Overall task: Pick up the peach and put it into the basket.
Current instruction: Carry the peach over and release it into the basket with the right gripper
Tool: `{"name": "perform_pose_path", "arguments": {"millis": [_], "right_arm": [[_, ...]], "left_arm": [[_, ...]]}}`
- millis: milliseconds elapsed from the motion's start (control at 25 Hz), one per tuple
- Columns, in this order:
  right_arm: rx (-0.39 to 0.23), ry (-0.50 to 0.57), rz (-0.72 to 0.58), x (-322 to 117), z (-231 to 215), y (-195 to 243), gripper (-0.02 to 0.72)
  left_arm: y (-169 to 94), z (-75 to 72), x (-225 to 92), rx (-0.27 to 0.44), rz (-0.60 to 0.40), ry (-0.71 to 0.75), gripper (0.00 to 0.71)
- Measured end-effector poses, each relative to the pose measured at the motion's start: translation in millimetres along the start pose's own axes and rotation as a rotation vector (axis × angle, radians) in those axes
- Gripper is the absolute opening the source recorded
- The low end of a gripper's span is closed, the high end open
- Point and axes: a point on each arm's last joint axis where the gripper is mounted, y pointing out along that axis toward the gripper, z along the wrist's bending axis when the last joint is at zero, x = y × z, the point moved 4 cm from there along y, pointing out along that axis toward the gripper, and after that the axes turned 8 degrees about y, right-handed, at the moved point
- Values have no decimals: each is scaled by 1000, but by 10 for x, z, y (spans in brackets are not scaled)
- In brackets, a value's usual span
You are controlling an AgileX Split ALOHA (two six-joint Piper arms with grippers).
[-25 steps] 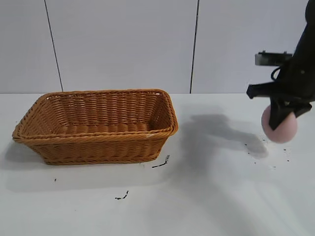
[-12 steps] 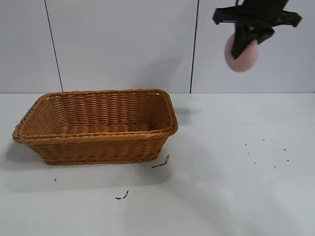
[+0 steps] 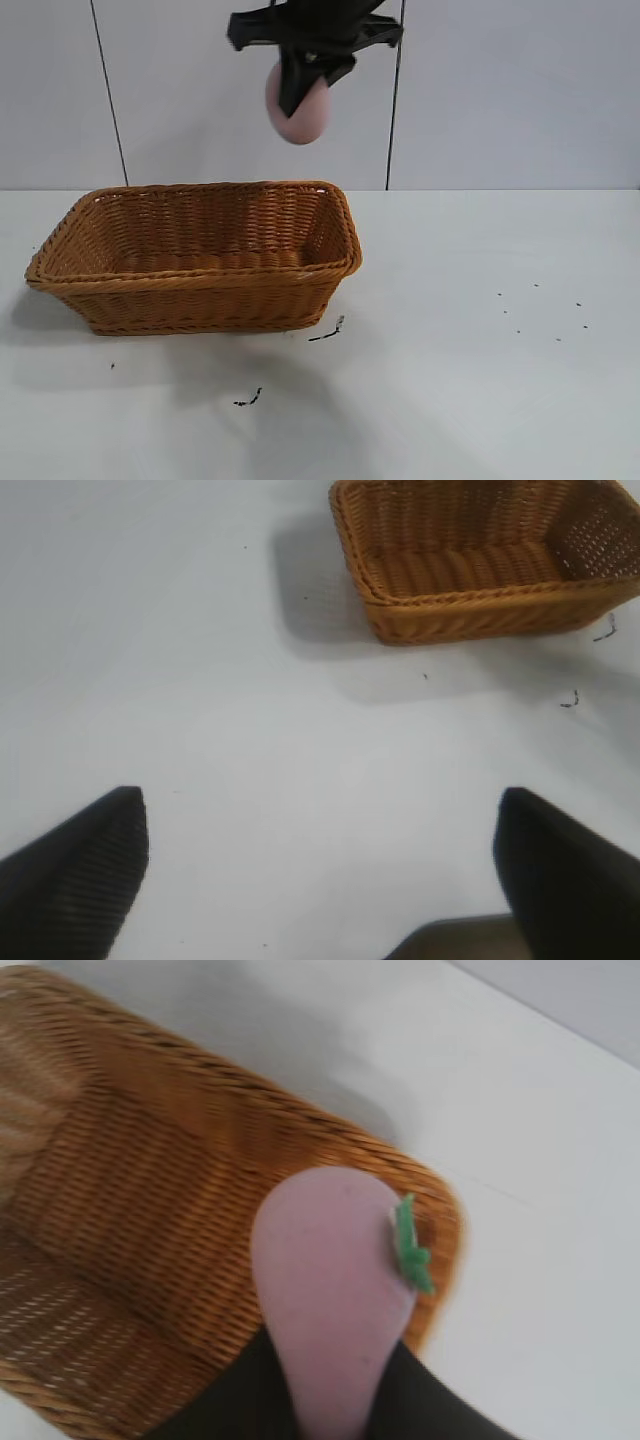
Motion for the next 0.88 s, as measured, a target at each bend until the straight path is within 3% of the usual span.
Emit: {"name": "perform_pose_path", "arguments": {"millis": [160, 240, 320, 440, 520, 680, 880], "right_arm": [[-10, -5, 44, -112, -15, 306, 44], [-20, -10, 62, -154, -37, 395, 99], [-22, -10, 73, -181, -43, 446, 217], [-21, -10, 77, -187, -43, 451, 527], [-21, -13, 74, -180, -41, 435, 636], [-19, -28, 86, -163, -30, 335, 686], [-23, 1, 38, 25, -141, -42, 689]], "left_arm": [[0, 0, 0, 0, 0, 0, 692], [0, 0, 0, 0, 0, 0, 692], [0, 0, 0, 0, 0, 0, 692], [0, 0, 0, 0, 0, 0, 692], [0, 0, 0, 0, 0, 0, 692], [0, 0, 0, 0, 0, 0, 692], [0, 0, 0, 0, 0, 0, 692]]}}
